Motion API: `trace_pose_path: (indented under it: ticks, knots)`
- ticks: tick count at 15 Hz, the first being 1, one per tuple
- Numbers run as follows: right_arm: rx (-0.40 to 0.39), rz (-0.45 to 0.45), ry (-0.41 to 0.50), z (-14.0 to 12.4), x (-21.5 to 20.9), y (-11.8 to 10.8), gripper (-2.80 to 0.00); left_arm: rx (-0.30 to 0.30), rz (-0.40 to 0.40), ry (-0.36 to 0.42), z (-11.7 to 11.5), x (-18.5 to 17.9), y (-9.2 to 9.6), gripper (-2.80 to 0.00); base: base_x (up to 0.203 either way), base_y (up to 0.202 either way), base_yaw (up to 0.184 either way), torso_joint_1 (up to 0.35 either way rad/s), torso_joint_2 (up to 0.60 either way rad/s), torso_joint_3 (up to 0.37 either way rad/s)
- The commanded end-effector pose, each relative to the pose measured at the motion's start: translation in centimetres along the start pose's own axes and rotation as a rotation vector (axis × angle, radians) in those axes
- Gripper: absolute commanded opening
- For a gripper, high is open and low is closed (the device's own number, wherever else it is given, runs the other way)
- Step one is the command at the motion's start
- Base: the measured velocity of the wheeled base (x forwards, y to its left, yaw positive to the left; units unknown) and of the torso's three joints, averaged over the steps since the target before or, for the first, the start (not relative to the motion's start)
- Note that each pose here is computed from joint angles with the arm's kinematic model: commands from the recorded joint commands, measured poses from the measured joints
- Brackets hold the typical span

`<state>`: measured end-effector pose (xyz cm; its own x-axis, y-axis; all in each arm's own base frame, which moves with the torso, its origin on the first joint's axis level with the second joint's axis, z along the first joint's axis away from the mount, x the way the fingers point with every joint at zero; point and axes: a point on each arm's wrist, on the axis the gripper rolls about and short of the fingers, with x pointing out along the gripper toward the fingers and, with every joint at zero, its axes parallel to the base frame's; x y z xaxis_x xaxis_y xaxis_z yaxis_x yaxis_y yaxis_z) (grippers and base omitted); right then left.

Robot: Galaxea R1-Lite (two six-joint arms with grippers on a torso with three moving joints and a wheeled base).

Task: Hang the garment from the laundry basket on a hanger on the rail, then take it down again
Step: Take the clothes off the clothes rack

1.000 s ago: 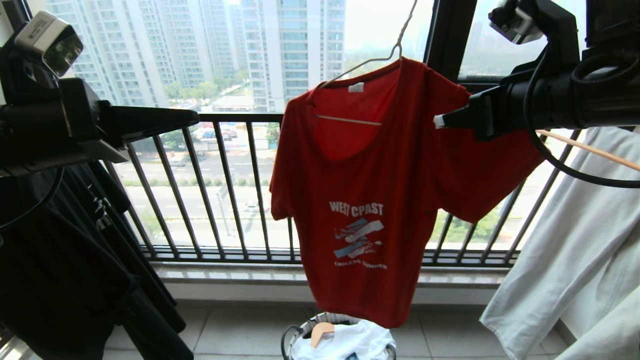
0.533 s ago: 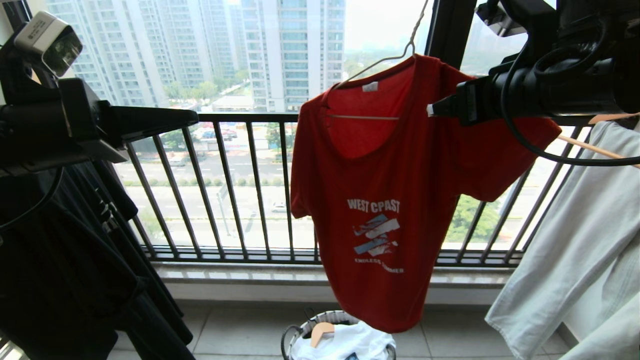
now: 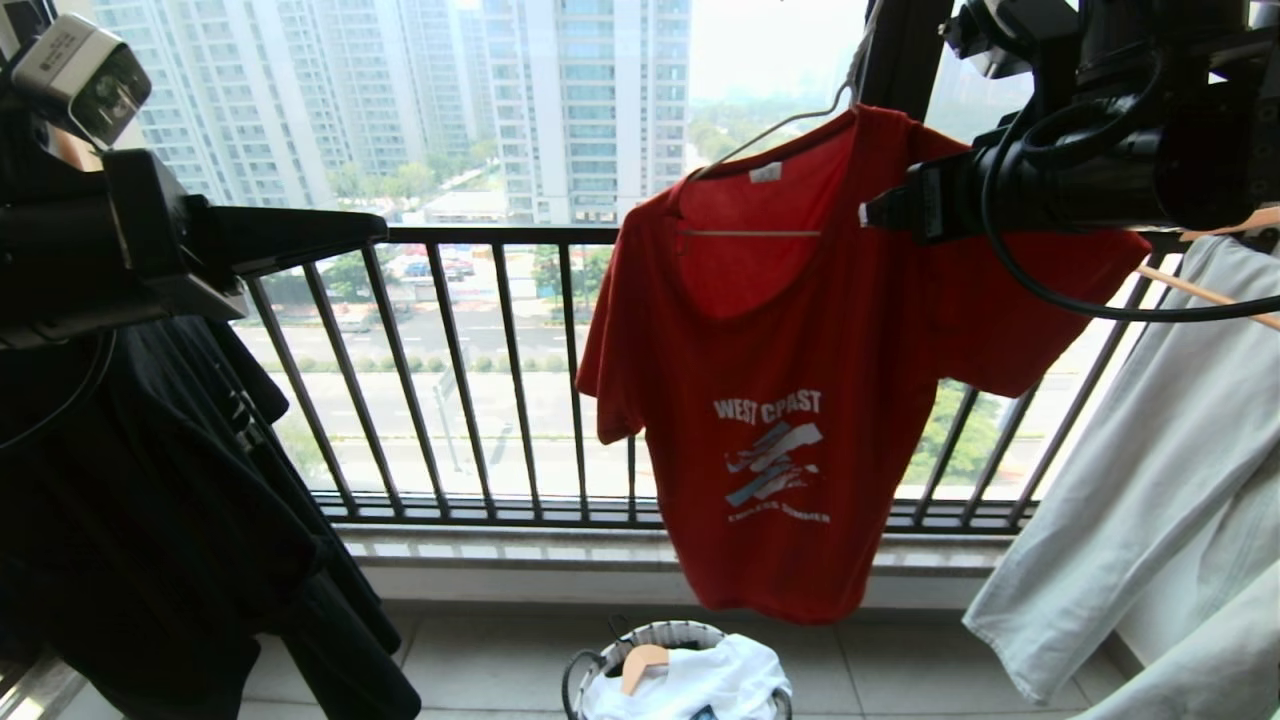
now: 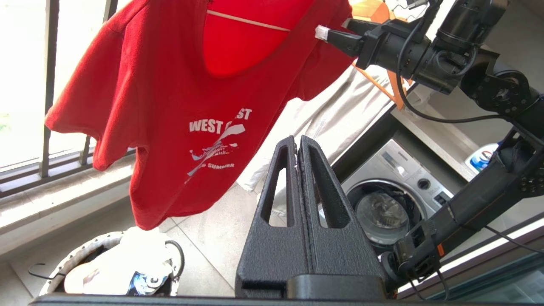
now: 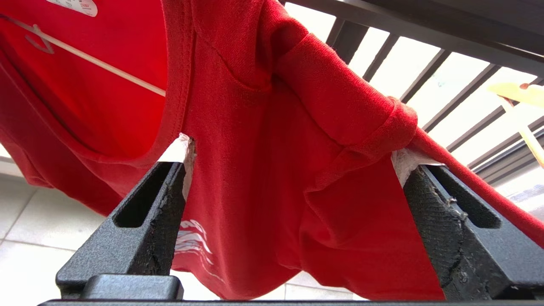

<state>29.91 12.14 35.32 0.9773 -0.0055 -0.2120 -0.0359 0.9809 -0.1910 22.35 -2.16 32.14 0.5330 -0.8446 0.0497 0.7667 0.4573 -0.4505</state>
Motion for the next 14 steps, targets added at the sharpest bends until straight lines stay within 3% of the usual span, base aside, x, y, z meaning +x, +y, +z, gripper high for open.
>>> trace_pose_path:
  ticks: [1,14]
  knots:
    - [-0.002,-0.003,0.002,-0.06,0.09,0.02,-2.8,0.001,-0.006,0.0,0.03,-0.05,-0.12,-2.8,0.0,0.0,0.0,0.0,0.0,0.0]
    - [0.015,-0.01,-0.033,0.52,-0.3,-0.46,-2.8,0.007,-0.006,-0.004,0.07,-0.21,-0.36,-2.8,0.0,0.0,0.0,0.0,0.0,0.0]
